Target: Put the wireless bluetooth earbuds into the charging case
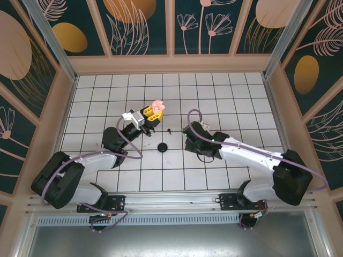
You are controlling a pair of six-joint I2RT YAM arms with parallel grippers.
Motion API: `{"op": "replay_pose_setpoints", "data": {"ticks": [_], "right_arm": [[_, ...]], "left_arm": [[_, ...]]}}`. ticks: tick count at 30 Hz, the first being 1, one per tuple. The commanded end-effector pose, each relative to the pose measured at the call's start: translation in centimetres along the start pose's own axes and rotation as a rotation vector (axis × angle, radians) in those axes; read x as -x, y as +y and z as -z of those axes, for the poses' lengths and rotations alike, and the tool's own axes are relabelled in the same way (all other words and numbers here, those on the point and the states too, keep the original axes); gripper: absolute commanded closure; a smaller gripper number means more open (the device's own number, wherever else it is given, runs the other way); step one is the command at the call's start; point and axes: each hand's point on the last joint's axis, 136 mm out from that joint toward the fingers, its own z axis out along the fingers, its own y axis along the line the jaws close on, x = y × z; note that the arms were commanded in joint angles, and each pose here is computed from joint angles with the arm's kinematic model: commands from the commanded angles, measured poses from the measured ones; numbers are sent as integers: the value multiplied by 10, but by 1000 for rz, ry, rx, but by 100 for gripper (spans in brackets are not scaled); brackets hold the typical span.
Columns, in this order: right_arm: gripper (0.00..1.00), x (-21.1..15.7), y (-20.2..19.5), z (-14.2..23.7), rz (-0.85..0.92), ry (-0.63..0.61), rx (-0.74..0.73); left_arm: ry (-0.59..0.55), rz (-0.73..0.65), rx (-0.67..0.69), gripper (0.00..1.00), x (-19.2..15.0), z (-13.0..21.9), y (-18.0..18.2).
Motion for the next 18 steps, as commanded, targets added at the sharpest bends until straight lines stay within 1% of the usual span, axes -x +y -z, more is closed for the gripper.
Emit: {"op": "replay_pose_setpoints", "data": {"ticks": [1,5,13,18], "right_arm": [[83,45,29,35,-1,-119,103],[83,83,51,66,15,-209,188],[83,162,104,147,91,-431,376],[83,192,138,192,151,-540,493]], "left_arm": [[-33,-36,-27,100,14,-3,-6],[-21,-49,-27,100,13,-5,-5],[-4,-71,-33,100,13,-15,-2],[-5,-86,-42,100,13,-23,0]]}}
